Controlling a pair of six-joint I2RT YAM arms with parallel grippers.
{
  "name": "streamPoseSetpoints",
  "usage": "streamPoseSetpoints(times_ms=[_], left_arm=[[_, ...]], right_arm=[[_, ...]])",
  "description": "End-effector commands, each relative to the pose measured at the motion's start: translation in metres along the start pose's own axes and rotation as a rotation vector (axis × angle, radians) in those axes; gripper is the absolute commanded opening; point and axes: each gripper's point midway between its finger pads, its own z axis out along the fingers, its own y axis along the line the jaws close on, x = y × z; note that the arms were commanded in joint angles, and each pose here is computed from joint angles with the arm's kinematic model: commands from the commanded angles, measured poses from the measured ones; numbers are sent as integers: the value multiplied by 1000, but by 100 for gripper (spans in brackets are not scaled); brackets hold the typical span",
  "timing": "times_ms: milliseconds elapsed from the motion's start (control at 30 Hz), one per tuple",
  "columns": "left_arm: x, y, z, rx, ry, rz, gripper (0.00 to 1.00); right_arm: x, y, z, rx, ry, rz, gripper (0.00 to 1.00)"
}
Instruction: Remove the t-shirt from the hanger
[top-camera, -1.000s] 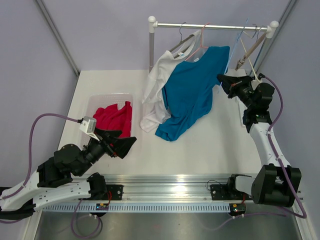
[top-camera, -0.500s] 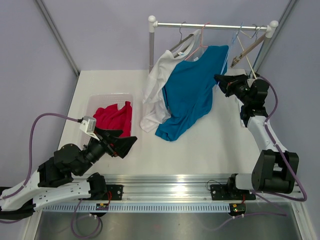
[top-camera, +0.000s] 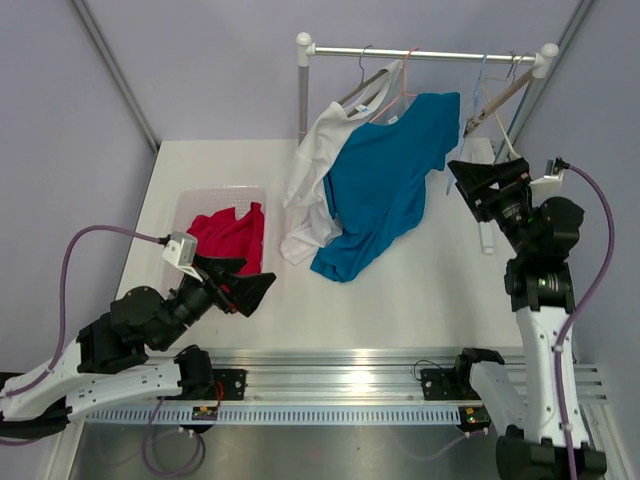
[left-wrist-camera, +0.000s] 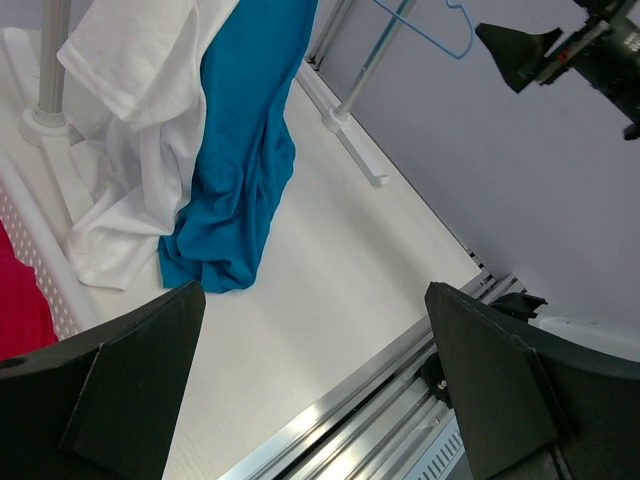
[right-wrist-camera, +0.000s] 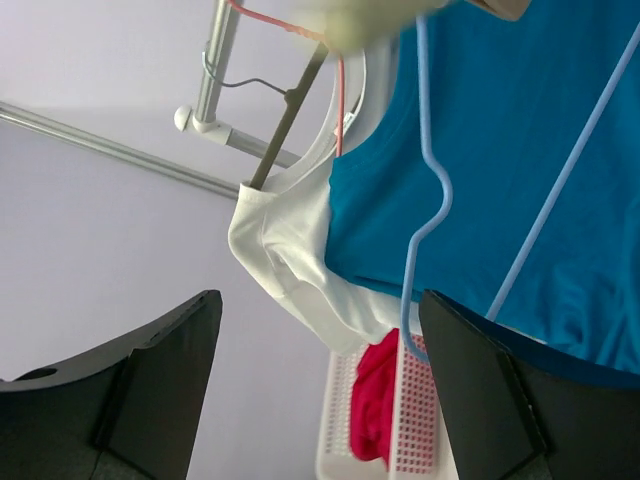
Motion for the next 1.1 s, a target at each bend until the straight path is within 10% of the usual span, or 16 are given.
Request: streamPoseSetpoints(times_ms=[0,233,700,1067], left_arm=[[-28,-2,-9,8,-79,5,99],[-45,12,-14,-67,-114,89,99],[-42,23,-16,-98,-104,179,99],[-22,24,-9,-88,-58,210,99]], right_arm=[[2,-14,-31,123,-31,-181,88],[-3,42,-46,39,-29,-301,74],[16,64,124,53,-155,-298,42],[37,26,206,115,-193,-258,48]])
